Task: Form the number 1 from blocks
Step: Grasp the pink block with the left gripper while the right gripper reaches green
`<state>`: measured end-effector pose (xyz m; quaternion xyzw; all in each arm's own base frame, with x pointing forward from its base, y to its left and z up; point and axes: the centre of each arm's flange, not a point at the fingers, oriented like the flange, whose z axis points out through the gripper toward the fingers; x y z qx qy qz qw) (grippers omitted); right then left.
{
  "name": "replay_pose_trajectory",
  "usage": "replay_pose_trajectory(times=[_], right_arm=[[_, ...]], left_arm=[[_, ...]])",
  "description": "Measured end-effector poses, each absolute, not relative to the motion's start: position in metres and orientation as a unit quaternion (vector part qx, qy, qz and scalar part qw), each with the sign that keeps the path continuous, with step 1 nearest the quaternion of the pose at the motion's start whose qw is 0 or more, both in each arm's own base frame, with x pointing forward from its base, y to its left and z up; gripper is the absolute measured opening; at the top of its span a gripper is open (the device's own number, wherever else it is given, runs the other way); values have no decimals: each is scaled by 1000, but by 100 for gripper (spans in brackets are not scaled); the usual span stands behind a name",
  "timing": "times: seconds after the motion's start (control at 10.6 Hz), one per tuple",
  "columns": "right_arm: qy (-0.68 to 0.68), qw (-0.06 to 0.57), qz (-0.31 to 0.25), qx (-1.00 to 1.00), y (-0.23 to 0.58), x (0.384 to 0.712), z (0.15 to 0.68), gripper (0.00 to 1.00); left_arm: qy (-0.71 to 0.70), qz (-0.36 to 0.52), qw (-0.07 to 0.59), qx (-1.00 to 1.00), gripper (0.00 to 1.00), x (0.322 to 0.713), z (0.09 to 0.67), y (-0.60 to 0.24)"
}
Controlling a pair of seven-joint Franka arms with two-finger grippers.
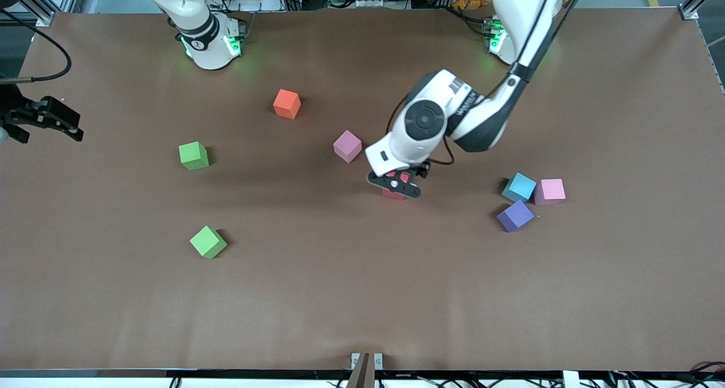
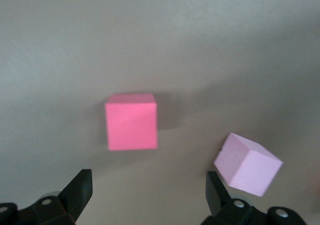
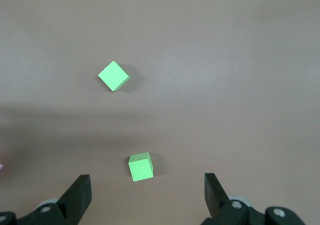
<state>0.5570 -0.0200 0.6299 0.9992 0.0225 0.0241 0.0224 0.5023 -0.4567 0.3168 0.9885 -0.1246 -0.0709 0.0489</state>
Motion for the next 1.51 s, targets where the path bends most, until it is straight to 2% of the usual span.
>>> replay_pose_trajectory(times=[0.47,0.75,1.04,1.51], right_arm=[[13,23,19,999,-31,557,625,100],[9,21,-5,1000,-35,557,609,100],[11,18,-34,999,-33,578,562,100],[31,8,-92,995,-5,625,440,100]], left_arm=[[100,-98,26,990,100,433,259,-529],[215,-93,32,972,100,422,235,-546],[264,-87,43,960,100,420,232,-553],[265,-92,35,959,100,408,213,-560]])
